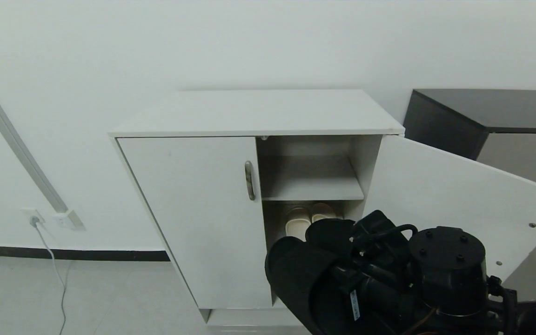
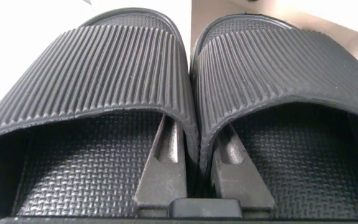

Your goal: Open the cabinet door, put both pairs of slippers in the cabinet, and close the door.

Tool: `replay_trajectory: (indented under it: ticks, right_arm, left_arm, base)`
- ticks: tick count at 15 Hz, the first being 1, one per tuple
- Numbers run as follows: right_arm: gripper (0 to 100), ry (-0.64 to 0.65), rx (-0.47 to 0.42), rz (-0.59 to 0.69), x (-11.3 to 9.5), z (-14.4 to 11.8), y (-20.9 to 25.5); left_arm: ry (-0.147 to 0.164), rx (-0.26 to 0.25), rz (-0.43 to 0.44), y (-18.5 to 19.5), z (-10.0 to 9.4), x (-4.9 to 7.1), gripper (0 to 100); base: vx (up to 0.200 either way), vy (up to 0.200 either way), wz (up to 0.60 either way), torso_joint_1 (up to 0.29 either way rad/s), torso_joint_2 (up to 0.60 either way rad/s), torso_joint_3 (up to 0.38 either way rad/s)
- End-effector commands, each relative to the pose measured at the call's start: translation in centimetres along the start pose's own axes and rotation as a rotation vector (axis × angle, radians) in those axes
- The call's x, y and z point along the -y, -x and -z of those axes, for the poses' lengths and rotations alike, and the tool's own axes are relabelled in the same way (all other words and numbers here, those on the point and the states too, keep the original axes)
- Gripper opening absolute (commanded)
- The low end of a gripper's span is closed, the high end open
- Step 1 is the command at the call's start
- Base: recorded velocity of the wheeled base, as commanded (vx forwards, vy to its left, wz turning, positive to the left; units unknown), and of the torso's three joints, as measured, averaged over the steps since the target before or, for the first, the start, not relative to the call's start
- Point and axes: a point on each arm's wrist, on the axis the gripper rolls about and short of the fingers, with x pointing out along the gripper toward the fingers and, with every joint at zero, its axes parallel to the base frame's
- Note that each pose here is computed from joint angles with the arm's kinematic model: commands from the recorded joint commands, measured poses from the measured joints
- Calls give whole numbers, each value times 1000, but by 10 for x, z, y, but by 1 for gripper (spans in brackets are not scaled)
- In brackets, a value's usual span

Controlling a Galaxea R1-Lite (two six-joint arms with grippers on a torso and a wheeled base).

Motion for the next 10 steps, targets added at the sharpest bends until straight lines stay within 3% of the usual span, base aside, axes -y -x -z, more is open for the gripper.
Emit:
replay_trajectory:
  ticks: [1,10]
  right_arm:
    - [0,3,-4,-4,-1,1,0]
    - [0,9,-19,-3,0,10,3]
  left_arm:
    - [0,0,0,0,0,0,0]
    - [1,2,-1,0,0,0,0]
  base:
    - [0,0,0,-139,466,330]
    - [0,0,0,-86,455,365]
